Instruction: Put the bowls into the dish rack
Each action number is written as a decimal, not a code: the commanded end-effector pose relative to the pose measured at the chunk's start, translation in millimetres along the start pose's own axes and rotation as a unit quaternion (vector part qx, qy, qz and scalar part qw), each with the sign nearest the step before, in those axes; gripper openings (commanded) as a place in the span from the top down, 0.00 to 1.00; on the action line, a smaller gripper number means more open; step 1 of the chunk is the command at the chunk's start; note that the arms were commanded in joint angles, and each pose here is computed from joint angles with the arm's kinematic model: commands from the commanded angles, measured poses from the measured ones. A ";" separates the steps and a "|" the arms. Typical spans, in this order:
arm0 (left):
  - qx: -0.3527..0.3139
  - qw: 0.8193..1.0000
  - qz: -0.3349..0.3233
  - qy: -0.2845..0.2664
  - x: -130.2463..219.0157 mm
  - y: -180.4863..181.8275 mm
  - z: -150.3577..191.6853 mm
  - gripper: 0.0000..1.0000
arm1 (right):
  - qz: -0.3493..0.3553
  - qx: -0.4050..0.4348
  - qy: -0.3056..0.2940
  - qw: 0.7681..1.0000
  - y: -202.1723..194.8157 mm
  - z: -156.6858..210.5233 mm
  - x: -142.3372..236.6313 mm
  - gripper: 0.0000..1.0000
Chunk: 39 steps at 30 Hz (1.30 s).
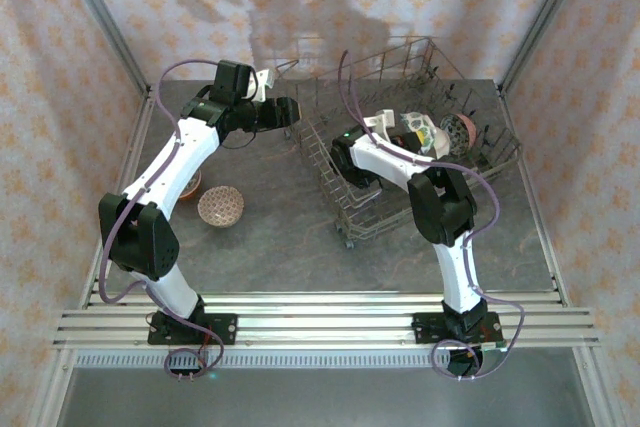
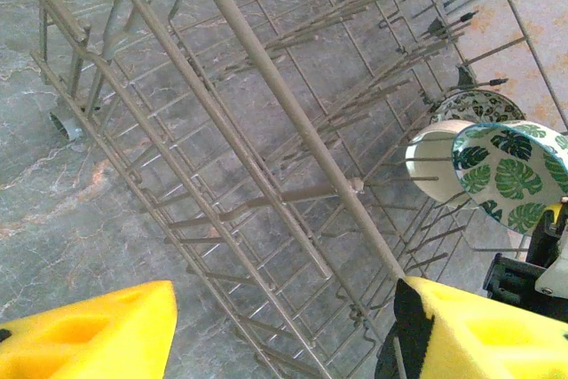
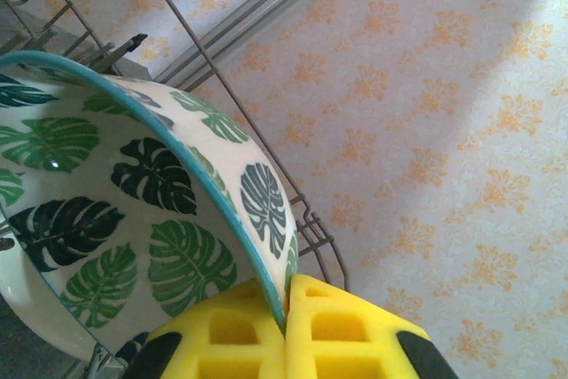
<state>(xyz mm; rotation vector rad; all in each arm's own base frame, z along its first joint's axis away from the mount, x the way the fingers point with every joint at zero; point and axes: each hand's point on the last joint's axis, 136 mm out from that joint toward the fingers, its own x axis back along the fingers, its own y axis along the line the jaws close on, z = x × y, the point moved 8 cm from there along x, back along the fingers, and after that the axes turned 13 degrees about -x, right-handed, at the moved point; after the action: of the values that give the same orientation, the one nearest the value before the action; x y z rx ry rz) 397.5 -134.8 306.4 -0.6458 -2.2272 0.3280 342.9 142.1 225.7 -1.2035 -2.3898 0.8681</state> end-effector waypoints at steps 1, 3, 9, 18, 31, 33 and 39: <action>-0.014 1.000 0.007 0.006 6.5 -6.4 4.5 0.33 | 0.004 0.043 -0.025 0.999 -11.0 -1.1 -2.3 1.00; -0.015 1.000 0.006 0.005 7.6 -6.5 4.4 0.33 | 0.004 0.050 -0.030 0.998 -7.3 0.5 -2.2 1.00; -0.017 1.000 0.006 0.005 10.7 -8.9 5.6 0.33 | 0.004 0.061 -0.046 0.997 -6.6 -1.7 -1.4 1.00; -0.018 1.000 0.005 0.009 12.1 -10.0 10.8 0.33 | 0.002 0.089 -0.049 0.995 0.5 13.8 -2.2 1.00; -0.019 1.000 0.004 0.011 14.3 -13.0 11.3 0.33 | 0.004 0.094 -0.087 0.992 -6.0 2.5 -2.5 1.00; -0.020 1.000 0.005 0.010 14.2 -14.2 11.1 0.33 | 0.007 0.092 -0.096 0.991 -10.3 -3.4 -3.6 1.00; -0.021 1.000 0.007 0.012 11.0 -16.5 11.1 0.33 | 0.017 0.099 -0.116 0.988 -18.9 -12.9 -8.1 1.00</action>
<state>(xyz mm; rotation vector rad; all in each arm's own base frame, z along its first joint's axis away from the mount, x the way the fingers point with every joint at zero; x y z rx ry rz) 385.3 -138.8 302.9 -0.6580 -2.1972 0.3020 339.2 135.8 209.4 -1.2032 -2.3642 0.8970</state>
